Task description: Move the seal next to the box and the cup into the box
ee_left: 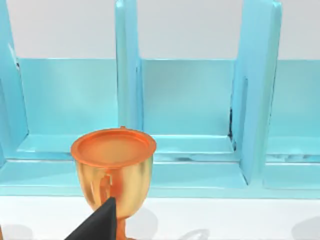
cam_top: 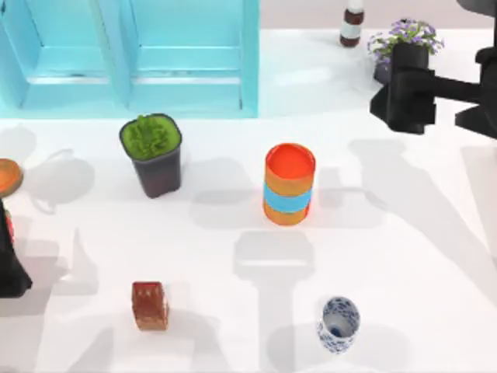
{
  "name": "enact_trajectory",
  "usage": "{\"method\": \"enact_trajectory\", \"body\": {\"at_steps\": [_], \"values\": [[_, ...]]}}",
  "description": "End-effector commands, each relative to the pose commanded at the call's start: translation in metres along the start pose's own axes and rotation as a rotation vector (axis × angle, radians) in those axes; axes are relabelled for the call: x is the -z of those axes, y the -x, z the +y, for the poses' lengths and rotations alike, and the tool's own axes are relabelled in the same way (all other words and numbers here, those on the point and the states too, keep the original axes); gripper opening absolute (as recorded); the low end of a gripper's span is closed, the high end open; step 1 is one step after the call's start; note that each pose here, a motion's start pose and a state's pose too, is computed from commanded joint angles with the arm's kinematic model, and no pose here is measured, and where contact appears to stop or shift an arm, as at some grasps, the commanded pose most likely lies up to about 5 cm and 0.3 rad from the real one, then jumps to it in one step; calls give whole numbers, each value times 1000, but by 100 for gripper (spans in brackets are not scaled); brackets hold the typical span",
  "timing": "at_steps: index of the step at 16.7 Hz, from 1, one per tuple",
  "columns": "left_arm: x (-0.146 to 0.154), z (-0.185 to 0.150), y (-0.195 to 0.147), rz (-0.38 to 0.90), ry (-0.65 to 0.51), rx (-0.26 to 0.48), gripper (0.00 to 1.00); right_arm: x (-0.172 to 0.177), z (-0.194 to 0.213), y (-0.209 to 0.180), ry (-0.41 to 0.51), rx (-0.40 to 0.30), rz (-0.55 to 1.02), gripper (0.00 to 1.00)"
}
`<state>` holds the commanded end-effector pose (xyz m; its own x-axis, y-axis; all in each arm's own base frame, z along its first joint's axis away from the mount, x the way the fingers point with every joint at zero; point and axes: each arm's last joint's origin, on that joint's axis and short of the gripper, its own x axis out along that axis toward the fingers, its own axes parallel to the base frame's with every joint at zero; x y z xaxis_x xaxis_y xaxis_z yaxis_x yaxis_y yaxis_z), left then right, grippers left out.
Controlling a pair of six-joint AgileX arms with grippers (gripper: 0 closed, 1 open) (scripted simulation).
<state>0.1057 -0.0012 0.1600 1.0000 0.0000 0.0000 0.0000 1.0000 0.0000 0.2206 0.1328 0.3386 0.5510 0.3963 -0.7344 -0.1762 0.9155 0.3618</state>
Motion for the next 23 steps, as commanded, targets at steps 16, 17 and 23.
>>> {"method": "enact_trajectory", "body": {"at_steps": [16, 17, 23], "values": [[0, 0, 0, 0, 0, 0, 100, 66, 222, -220, -69, 386, 614, 100], [0, 0, 0, 0, 0, 0, 100, 73, 226, -225, -68, 398, 616, 100], [0, 0, 0, 0, 0, 0, 100, 88, 232, -233, -68, 419, 616, 100]]}}
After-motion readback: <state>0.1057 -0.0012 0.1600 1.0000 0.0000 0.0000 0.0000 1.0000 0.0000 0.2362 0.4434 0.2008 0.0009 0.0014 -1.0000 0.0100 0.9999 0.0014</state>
